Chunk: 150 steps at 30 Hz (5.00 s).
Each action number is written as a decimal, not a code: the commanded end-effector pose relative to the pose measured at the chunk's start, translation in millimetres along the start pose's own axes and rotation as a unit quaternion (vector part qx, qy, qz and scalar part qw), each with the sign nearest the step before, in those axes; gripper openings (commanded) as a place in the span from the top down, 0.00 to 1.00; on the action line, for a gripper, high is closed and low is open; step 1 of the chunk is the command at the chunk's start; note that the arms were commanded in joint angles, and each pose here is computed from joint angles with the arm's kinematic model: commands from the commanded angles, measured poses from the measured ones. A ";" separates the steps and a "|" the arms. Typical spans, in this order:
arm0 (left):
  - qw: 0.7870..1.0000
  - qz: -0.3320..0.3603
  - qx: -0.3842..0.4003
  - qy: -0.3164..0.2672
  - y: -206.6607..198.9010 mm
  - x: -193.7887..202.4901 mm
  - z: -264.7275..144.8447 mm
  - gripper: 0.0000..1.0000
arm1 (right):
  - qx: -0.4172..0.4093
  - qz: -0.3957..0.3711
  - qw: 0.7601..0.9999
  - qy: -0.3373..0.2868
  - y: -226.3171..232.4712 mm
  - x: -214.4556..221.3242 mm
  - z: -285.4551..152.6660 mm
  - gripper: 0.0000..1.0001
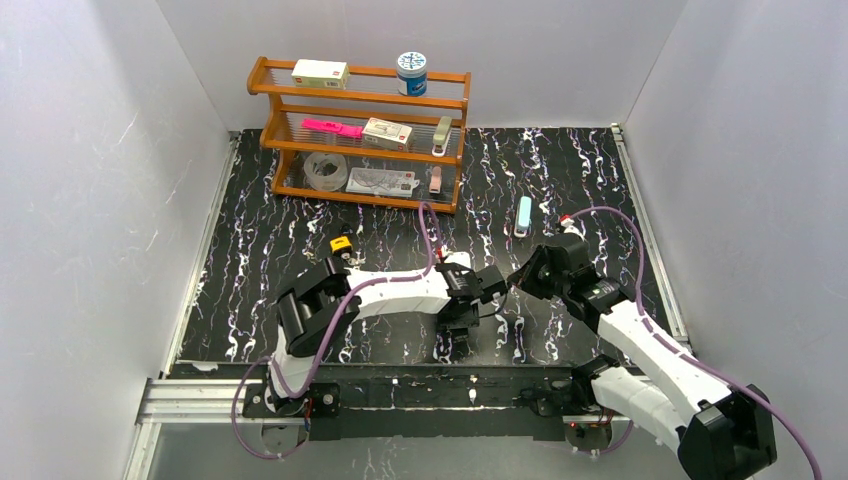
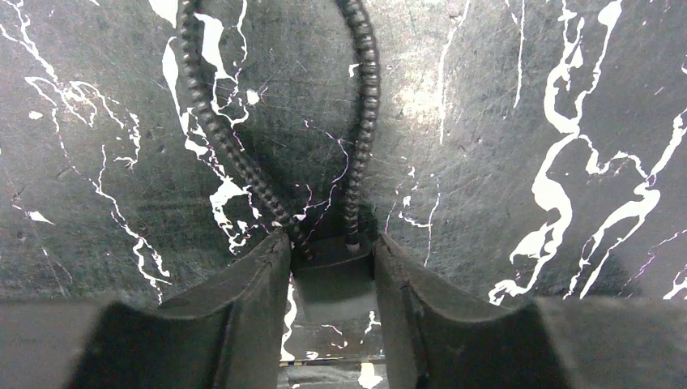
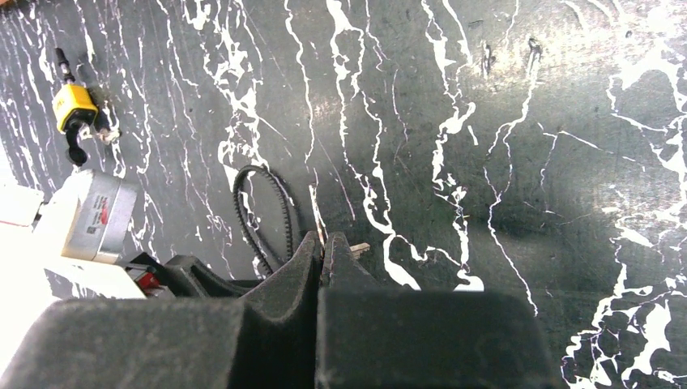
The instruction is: Unlock with the key
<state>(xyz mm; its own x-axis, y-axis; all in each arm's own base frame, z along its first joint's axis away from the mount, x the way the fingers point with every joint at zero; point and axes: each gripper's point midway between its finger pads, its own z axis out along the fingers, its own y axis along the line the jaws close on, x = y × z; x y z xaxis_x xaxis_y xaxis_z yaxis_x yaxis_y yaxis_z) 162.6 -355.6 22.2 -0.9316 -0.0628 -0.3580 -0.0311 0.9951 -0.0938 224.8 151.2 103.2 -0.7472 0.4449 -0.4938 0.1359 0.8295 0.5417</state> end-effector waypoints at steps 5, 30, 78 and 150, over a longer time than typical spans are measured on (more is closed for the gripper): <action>1.000 0.024 -0.012 0.005 7.7 -9.6 -10.9 0.77 | -0.080 -0.017 0.997 -0.007 26.2 -2.6 -13.9 0.99; 0.950 -0.178 0.255 0.012 34.8 -148.2 -131.6 0.83 | -0.430 -0.108 0.891 0.092 151.6 19.2 -94.0 0.99; 0.898 -0.238 0.369 0.036 31.9 -151.1 -156.5 0.83 | -0.339 -0.062 0.926 0.155 193.8 23.7 -53.7 0.99; 0.887 -0.283 0.356 -0.082 56.6 -178.2 -154.4 0.92 | -0.279 -0.080 0.951 0.107 203.8 9.5 -29.4 0.63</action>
<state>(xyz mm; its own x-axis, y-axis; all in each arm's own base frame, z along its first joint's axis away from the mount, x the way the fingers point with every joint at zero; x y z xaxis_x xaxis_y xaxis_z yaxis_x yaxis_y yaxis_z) 275.2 -276.1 202.4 -0.7735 -0.6135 -0.1589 -0.2513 0.5270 -0.8118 226.9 322.8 204.3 -0.8924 0.1719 -0.4173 -0.2508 0.5799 0.7751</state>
